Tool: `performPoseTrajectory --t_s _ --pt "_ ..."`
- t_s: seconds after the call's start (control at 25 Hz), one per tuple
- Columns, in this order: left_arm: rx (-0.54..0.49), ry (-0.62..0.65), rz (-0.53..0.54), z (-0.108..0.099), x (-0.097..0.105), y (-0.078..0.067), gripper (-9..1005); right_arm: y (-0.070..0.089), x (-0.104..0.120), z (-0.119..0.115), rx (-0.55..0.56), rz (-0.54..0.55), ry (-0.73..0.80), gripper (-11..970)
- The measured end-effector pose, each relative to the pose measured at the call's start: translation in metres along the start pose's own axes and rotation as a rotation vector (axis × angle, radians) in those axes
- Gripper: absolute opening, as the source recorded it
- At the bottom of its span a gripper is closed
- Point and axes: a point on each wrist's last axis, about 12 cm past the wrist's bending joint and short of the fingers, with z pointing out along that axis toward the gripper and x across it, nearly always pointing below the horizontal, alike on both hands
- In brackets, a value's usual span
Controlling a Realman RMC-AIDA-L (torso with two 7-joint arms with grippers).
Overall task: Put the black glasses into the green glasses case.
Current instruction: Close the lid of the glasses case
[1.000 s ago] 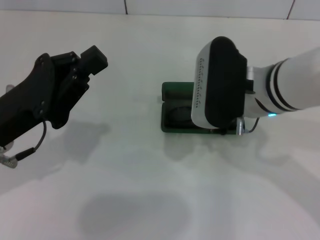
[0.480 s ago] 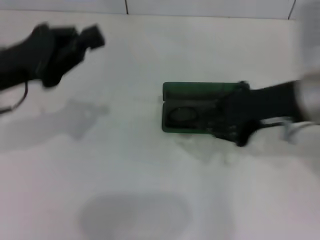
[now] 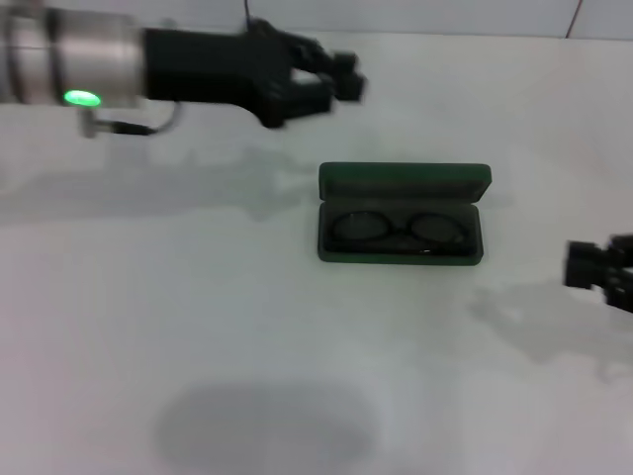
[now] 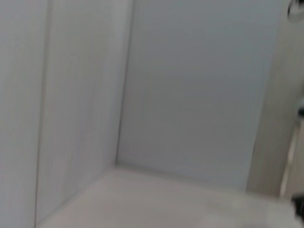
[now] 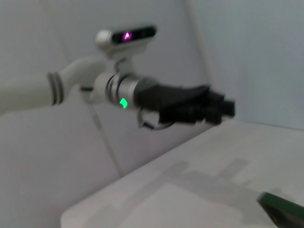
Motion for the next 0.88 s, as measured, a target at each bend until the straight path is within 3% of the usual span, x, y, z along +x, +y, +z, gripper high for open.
performPoseTrajectory --t_s 0.16,0.36,0.6,0.88 --pt "-0.023 0.102 0.023 0.048 0.005 0.0 275 0.002 0.026 -0.021 -0.009 0.06 -0.128 165" --pt "-0.088 0.16 0.05 0.083 0.009 0.002 274 0.004 0.04 -0.032 -0.014 0.062 -0.223 166" --pt "-0.104 0.227 0.046 0.101 0.018 0.003 273 0.002 0.044 -0.032 0.0 0.071 -0.234 166" --pt "-0.132 0.275 0.044 0.105 0.03 0.003 271 -0.004 0.043 -0.026 0.006 0.076 -0.243 167"
